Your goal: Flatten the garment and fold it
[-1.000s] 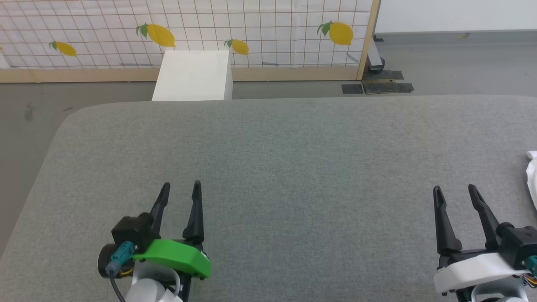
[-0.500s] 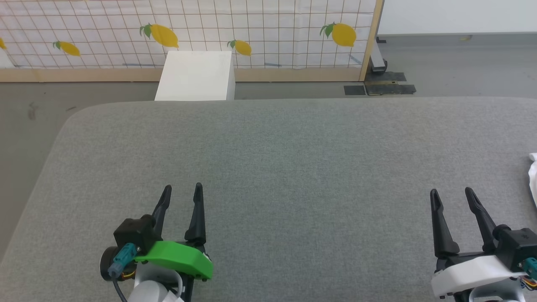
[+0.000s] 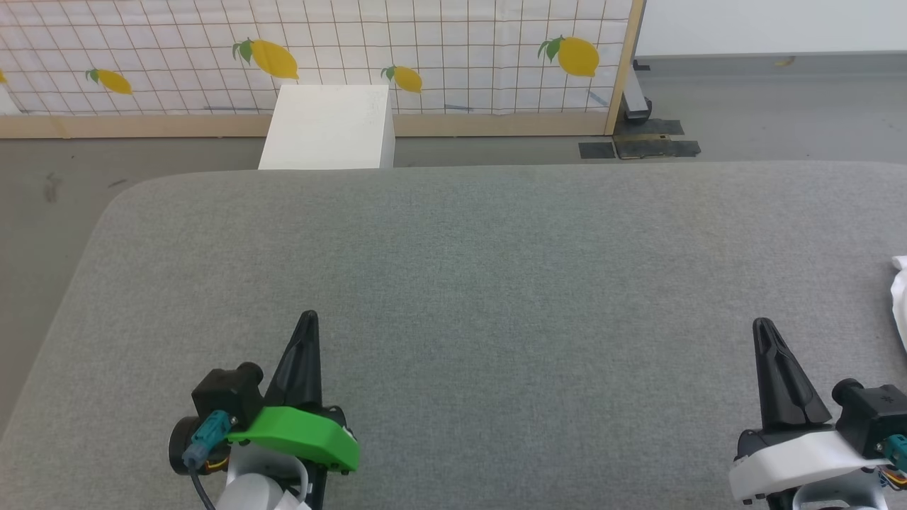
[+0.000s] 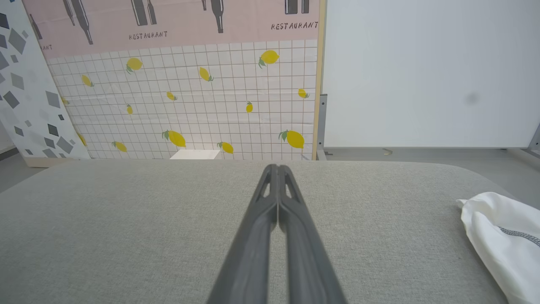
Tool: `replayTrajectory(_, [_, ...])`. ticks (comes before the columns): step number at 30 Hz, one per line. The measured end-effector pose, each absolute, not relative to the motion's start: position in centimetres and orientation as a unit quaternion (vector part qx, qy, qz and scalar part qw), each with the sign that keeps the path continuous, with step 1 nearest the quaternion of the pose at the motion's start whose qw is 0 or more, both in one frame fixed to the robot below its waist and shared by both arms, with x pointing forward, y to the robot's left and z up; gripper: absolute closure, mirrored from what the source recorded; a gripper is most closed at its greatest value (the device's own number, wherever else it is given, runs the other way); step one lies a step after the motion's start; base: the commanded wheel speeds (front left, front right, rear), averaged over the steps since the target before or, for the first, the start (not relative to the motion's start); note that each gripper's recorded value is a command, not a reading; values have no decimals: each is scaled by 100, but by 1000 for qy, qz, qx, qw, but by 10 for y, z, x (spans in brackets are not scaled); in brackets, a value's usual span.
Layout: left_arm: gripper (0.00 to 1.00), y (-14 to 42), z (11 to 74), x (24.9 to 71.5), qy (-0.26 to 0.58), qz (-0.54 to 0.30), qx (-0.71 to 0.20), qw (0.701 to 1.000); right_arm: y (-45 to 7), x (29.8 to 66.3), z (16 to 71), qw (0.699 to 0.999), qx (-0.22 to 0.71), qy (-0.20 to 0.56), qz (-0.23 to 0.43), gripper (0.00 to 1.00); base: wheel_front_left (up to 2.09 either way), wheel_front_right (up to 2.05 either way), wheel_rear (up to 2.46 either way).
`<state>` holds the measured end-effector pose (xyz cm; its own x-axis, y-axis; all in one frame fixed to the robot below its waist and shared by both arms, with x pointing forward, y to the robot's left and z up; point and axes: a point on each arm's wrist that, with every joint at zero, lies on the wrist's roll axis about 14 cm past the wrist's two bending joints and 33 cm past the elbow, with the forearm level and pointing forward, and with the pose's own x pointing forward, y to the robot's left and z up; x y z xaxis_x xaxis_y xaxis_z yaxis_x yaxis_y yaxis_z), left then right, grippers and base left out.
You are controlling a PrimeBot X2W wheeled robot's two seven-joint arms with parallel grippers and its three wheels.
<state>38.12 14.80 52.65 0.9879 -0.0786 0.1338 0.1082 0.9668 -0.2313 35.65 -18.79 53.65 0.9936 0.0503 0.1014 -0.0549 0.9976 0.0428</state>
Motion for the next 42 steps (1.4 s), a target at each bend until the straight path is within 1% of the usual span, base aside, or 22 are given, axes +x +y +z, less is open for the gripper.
replayTrajectory(42, [100,152,531,383,-51,-45,-84,994,-182,357,530,999,15,-32,35,100,0,0,0])
